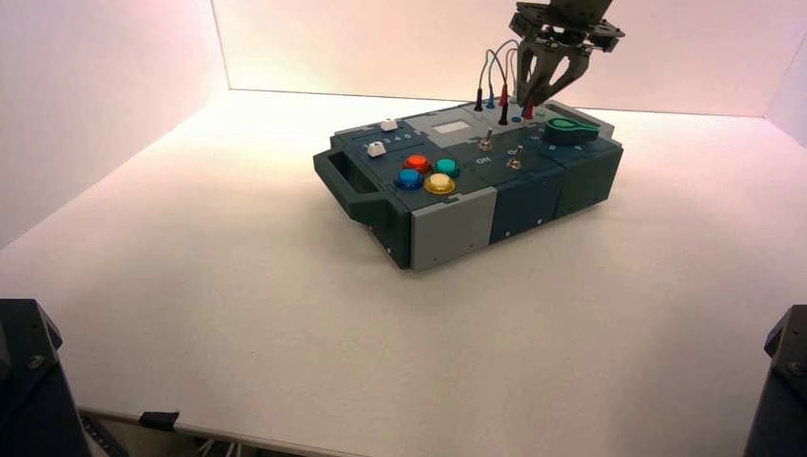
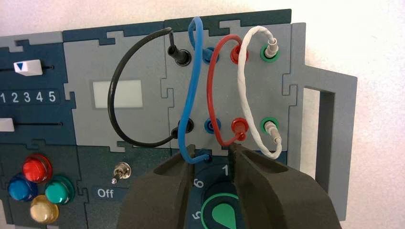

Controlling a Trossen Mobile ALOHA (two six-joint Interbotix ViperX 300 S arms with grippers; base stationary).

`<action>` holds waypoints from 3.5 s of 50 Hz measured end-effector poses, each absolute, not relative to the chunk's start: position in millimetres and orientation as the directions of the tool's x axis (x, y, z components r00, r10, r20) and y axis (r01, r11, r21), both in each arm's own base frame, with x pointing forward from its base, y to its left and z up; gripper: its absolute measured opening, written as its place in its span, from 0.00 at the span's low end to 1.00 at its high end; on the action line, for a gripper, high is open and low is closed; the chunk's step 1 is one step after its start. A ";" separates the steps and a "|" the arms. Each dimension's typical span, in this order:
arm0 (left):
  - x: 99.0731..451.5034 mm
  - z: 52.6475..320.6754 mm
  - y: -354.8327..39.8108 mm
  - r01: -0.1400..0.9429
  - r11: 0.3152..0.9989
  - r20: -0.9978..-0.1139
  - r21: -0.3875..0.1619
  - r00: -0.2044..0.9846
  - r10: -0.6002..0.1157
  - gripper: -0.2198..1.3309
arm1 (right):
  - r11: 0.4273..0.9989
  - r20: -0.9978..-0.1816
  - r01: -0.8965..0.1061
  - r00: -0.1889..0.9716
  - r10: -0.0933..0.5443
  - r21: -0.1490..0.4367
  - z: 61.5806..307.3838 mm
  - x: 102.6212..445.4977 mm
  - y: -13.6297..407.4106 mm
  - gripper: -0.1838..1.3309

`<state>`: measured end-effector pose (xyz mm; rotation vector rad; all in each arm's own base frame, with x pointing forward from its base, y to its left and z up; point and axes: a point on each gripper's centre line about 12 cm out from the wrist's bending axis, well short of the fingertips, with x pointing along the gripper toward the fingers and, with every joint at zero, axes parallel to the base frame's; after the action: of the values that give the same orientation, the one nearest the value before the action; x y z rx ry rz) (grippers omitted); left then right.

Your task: Insert the blue wire.

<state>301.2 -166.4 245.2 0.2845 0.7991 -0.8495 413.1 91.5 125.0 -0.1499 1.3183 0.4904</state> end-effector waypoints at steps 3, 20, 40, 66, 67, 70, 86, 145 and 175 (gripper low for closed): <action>300.8 244.6 -166.2 0.761 0.644 -0.730 -0.080 0.395 -0.558 0.04 | 0.888 -0.953 -0.429 0.162 0.258 0.167 124.8 413.7 92.1 0.58; 300.8 244.6 -166.2 0.761 0.644 -0.730 -0.080 0.395 -0.558 0.04 | 0.884 -0.955 -0.435 0.148 0.255 0.169 125.5 414.8 92.3 0.25; 300.6 244.6 -166.7 0.762 0.643 -0.730 -0.080 0.395 -0.559 0.04 | 0.880 -0.962 -0.444 0.117 0.247 0.171 124.3 412.0 91.3 0.11; 300.4 244.6 -166.8 0.762 0.642 -0.730 -0.082 0.393 -0.560 0.04 | 0.896 -0.921 -0.434 0.306 0.240 0.089 144.5 404.3 89.3 0.11; 300.6 244.5 -166.3 0.762 0.643 -0.730 -0.081 0.394 -0.558 0.04 | 0.896 -0.921 -0.434 0.306 0.240 0.089 144.5 404.3 89.3 0.11; 300.6 244.5 -166.3 0.762 0.643 -0.730 -0.081 0.394 -0.558 0.04 | 0.893 -0.911 -0.444 0.334 0.241 0.073 143.6 399.6 95.5 0.11; 300.6 244.6 -166.4 0.761 0.643 -0.730 -0.082 0.394 -0.559 0.04 | 0.874 -0.882 -0.484 0.397 0.256 0.036 140.9 386.2 119.1 0.11; 292.5 233.5 -184.4 0.750 0.655 -0.715 -0.092 0.408 -0.567 0.04 | 0.901 -0.788 -0.431 0.572 0.228 -0.052 146.6 376.1 107.3 0.11; 293.7 230.3 -184.4 0.749 0.656 -0.721 -0.094 0.403 -0.564 0.03 | 0.916 -0.772 -0.397 0.598 0.215 -0.053 129.5 381.3 107.3 0.11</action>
<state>293.7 -184.4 230.3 0.2611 0.7985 -0.8407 381.3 107.3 129.5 -0.2289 0.8600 0.3588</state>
